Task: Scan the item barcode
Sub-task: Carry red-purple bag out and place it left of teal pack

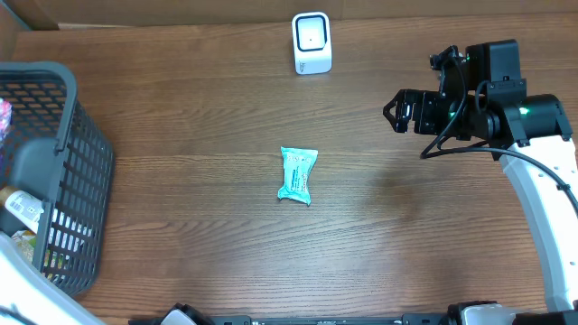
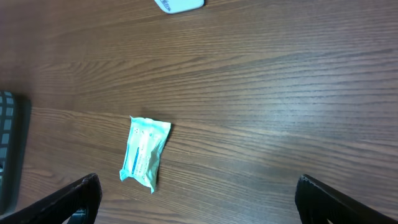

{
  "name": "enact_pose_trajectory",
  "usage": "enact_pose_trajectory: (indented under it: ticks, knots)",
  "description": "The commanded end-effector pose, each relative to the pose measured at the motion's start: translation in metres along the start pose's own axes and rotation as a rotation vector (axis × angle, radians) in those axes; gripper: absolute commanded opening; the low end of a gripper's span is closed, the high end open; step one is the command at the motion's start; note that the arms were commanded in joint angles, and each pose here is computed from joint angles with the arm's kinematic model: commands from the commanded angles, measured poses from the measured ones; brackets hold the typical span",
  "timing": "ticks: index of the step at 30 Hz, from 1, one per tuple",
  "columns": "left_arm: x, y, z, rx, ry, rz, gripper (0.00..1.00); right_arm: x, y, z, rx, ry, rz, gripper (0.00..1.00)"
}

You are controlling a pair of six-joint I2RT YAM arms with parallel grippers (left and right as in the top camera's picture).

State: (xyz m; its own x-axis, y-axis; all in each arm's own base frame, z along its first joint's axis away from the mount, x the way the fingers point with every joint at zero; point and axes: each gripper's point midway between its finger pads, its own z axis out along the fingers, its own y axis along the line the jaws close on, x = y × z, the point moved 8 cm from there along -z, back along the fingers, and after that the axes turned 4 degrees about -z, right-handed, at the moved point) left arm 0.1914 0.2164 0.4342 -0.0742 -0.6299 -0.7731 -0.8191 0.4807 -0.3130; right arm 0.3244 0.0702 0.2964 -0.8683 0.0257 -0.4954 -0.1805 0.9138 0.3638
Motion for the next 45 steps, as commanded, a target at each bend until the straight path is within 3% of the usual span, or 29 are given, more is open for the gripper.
enact_pose_trajectory:
  ticks: [1,6,12,19,28,30,32,34,39,45]
  knots:
    - [0.013,-0.025,-0.040,0.112,-0.017,0.090,0.04,-0.008,0.002,-0.008,-0.008,-0.039,-0.007,1.00]
    - [0.060,-0.069,-0.051,0.320,0.181,0.223,0.04,-0.009,0.003,-0.008,-0.009,-0.042,-0.008,1.00]
    - [0.148,-0.121,-0.027,0.496,0.521,0.417,0.04,-0.009,0.003,-0.008,-0.009,-0.042,-0.008,1.00]
    - [0.261,-0.147,0.022,0.452,0.866,0.664,0.04,-0.009,0.003,-0.008,-0.008,-0.041,-0.008,1.00]
    - [0.364,-0.162,0.078,0.410,1.129,0.826,0.04,-0.009,0.003,-0.008,-0.008,-0.042,-0.008,1.00]
    - [0.375,-0.165,0.080,0.433,1.180,0.811,0.20,-0.009,0.003,-0.008,-0.008,-0.043,-0.008,1.00]
    - [0.377,-0.168,0.078,0.463,1.205,0.791,0.45,-0.009,0.003,-0.008,-0.009,-0.043,-0.009,1.00]
    - [0.370,-0.172,0.075,0.471,1.194,0.790,0.54,-0.009,0.003,-0.008,-0.009,-0.043,-0.008,1.00]
    - [0.318,-0.195,0.054,0.469,1.120,0.788,0.57,-0.009,0.003,-0.008,-0.008,-0.042,-0.008,1.00]
    - [0.212,-0.209,0.013,0.389,0.861,0.754,0.56,-0.008,0.002,-0.008,-0.008,-0.038,-0.006,1.00]
